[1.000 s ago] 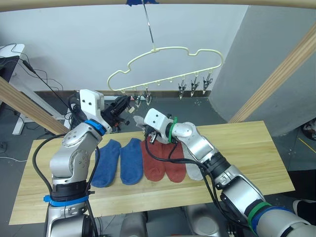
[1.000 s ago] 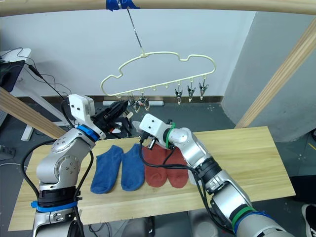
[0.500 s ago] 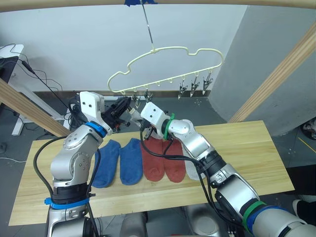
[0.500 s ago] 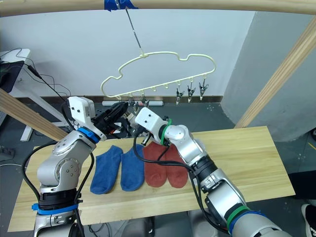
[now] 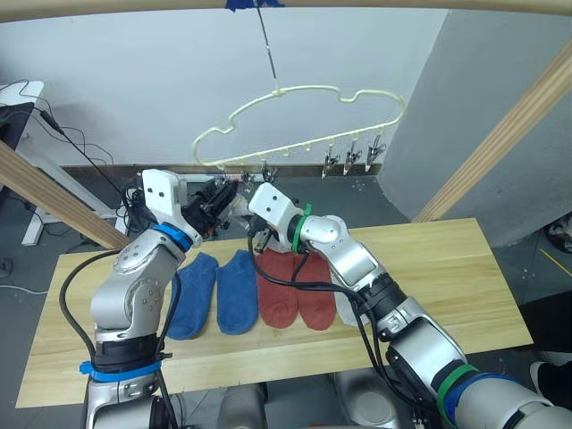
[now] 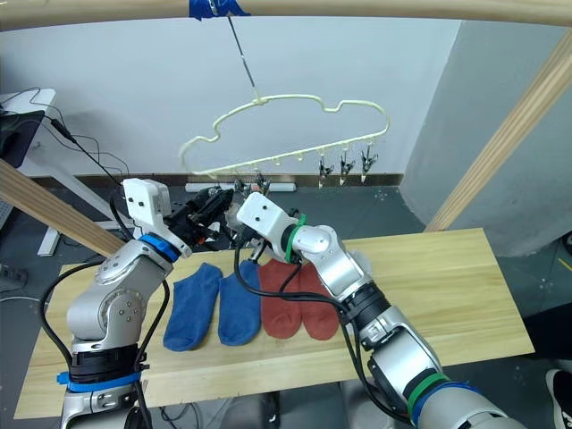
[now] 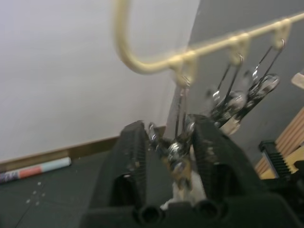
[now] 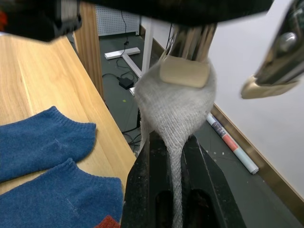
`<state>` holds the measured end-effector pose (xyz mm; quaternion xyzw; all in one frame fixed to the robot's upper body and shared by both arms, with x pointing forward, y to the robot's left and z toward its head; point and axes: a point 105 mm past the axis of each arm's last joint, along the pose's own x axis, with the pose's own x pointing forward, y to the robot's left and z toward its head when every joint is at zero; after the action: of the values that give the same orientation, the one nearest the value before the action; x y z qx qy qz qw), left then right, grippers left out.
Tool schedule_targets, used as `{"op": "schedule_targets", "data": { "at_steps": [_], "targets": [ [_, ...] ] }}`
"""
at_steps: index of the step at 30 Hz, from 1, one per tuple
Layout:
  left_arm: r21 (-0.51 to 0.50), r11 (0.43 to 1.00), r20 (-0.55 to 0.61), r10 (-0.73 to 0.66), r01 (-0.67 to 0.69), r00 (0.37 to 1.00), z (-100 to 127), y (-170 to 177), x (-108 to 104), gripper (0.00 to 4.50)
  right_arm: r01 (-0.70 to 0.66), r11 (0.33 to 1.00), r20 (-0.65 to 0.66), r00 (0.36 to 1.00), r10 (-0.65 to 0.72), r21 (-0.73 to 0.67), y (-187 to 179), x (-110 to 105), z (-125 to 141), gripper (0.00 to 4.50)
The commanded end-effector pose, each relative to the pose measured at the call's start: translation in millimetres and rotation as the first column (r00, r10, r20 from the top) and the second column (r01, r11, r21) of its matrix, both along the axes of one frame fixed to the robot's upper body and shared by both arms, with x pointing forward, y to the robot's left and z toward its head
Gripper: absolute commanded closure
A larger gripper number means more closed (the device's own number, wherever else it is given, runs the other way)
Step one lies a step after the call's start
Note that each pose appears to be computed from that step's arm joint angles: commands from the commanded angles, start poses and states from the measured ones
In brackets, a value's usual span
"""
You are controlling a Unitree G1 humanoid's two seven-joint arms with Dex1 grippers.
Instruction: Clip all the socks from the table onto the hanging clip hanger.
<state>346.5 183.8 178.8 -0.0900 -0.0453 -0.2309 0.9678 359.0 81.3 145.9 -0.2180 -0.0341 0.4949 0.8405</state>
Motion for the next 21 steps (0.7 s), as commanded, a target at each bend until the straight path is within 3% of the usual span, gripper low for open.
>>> {"op": "schedule_targets", "data": {
  "at_steps": [1,6,15,21],
  "targets": [
    [-0.007,1.0,0.012,-0.022,0.023,1.0,4.9,-0.3,-4.7,1.71,-0.049,0.997,0.06,0.997,0.046,0.057,11.7,-8.2,24.5,4.5],
    [0.001,1.0,0.009,-0.028,0.028,1.0,4.7,0.1,-6.4,1.71,-0.062,0.995,0.043,0.997,0.059,0.078,15.0,-11.1,25.4,4.5],
    [0.05,0.999,0.038,0.016,-0.018,0.999,6.2,6.8,-8.3,1.67,-0.065,0.996,0.034,0.997,0.064,0.054,8.7,-14.0,18.8,1.78],
    [0.162,0.986,0.148,0.02,-0.044,0.989,10.8,-1.3,-18.4,1.67,-0.05,0.999,0.039,0.998,0.051,-0.013,-46.2,-23.9,12.2,1.78]
  ]
}}
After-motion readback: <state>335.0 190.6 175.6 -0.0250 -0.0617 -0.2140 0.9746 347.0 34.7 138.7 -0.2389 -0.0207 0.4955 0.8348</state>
